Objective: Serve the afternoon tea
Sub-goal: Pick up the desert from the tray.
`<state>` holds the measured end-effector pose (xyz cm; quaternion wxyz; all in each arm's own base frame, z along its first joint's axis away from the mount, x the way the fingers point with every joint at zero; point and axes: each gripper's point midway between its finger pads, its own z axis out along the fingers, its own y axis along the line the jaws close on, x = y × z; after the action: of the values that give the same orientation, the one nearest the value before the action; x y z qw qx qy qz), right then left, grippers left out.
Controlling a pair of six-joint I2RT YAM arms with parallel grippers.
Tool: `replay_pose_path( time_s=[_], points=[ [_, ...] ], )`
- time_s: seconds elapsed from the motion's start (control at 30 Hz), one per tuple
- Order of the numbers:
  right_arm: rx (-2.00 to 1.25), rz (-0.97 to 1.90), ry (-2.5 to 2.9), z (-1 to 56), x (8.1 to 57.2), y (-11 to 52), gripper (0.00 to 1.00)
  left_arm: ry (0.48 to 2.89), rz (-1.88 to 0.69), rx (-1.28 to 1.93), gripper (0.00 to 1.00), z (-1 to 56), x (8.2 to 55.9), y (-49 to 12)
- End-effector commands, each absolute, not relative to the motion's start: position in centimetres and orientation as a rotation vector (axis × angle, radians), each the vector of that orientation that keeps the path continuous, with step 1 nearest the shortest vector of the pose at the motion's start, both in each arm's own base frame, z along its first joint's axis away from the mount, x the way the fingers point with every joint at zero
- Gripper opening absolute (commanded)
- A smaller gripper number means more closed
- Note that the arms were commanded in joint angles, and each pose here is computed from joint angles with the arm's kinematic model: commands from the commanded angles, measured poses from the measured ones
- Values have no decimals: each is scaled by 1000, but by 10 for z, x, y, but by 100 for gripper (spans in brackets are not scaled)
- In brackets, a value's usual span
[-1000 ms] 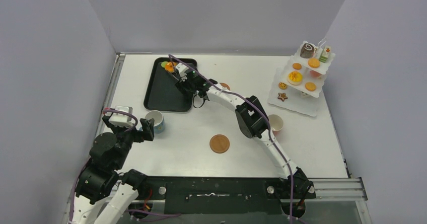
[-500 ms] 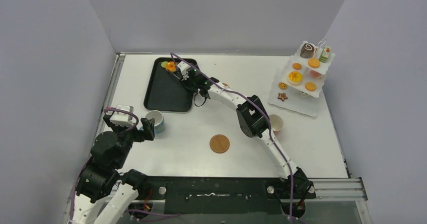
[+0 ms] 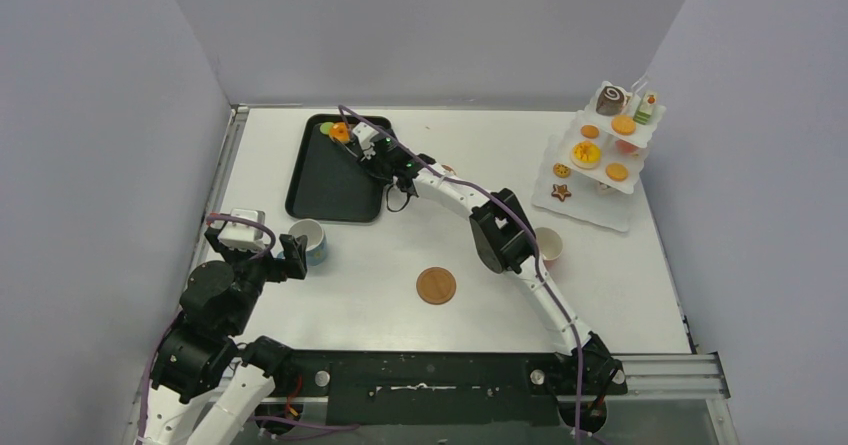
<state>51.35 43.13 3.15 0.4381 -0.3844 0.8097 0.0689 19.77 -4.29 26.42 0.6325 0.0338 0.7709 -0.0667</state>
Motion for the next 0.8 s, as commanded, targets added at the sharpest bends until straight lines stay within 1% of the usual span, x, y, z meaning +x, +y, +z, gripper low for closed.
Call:
replay_pose_path(
  time_s=[0.0,0.4,0.77],
  points=[
    [-893,242,1851,120,515,449,34,1712,-146,64,90,279,203,-42],
    [-853,272,1845,156,496,444,30,1705,-151,62,90,280,201,-41],
    [-767,248,1883,184,460,412,26,1697,-159,62,90,281,200,-41]
  ],
)
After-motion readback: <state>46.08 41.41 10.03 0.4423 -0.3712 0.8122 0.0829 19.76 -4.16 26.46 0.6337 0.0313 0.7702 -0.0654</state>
